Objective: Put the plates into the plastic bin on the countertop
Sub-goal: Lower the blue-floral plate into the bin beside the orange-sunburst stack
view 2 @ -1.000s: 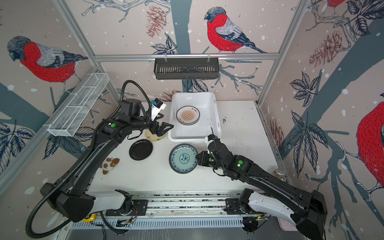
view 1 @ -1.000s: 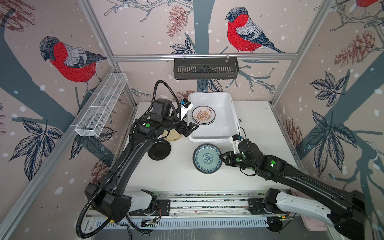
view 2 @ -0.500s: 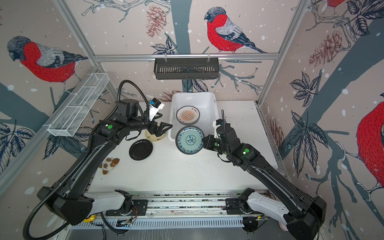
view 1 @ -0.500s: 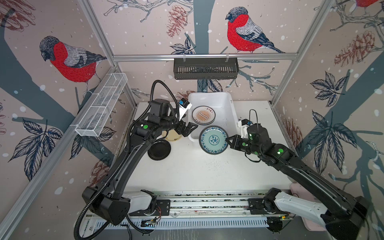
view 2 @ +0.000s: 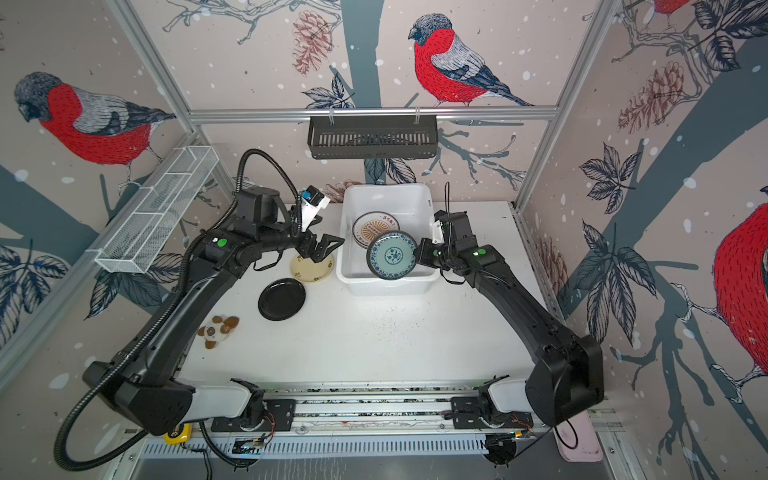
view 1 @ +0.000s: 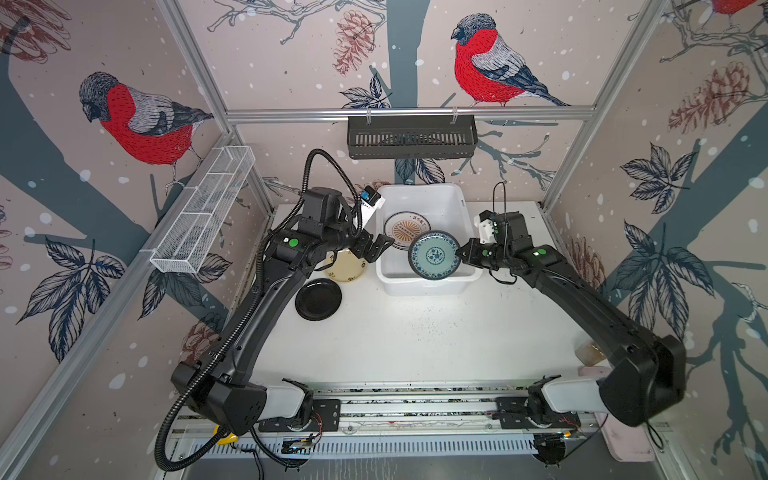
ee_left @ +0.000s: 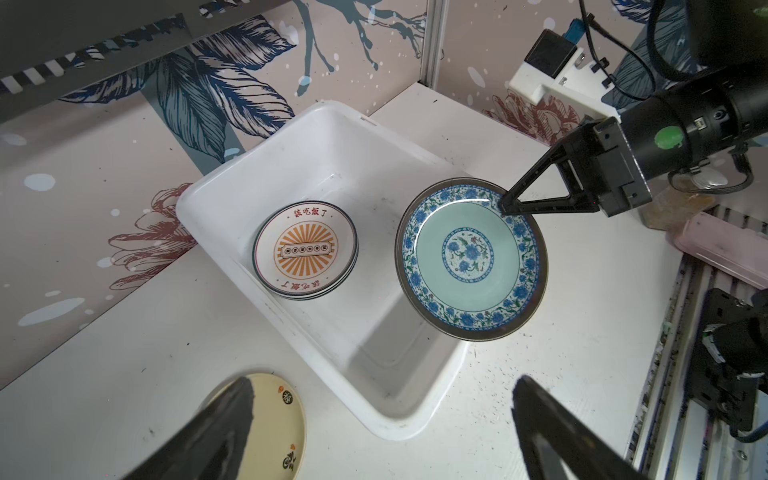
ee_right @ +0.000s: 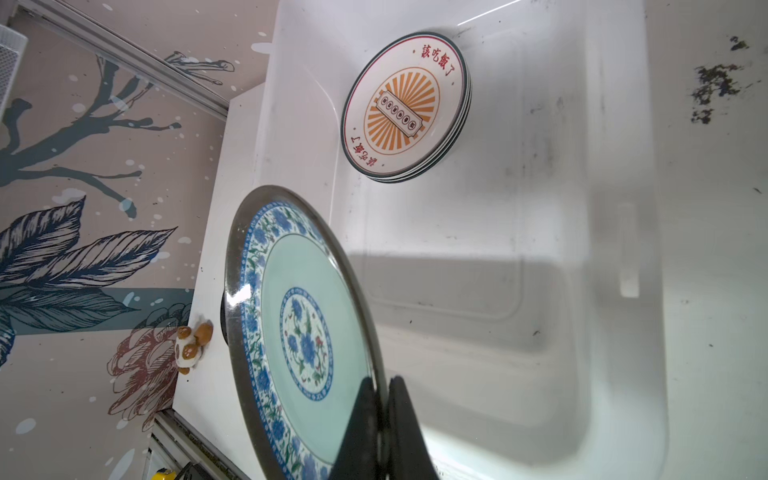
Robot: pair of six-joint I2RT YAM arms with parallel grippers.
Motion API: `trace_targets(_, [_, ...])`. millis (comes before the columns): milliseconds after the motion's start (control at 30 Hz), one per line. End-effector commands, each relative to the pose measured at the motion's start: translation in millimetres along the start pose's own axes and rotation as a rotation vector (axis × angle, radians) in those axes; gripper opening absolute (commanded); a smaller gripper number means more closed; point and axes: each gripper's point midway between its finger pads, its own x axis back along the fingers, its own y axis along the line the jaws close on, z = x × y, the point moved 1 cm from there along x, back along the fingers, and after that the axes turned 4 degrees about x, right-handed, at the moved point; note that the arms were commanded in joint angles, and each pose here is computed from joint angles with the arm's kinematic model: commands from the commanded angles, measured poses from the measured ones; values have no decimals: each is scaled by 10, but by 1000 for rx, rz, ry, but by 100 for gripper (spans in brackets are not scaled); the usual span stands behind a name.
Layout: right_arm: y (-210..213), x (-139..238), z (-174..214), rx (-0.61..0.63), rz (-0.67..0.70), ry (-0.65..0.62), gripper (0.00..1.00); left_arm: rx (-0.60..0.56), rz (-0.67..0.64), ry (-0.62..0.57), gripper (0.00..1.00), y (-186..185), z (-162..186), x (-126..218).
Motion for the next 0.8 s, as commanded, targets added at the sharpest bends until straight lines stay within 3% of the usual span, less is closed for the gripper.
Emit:
trace_targets(0, [4,-121,-188,69,-48,-8,2,-17,-83,17,96,143,-4,6])
trace_targets(367, [-224,-678,-697,137,-49,121,2,-14,-273,-22,96,537,-233,-71])
trace_targets(567, [-198,-802,-782,165,-47,158,2,-20,-337,-4,96,674,-219,-118])
trace_targets(767, [-141,-902,-637,173,-36,204,1,26,-377,-70,96,767,-271,-147])
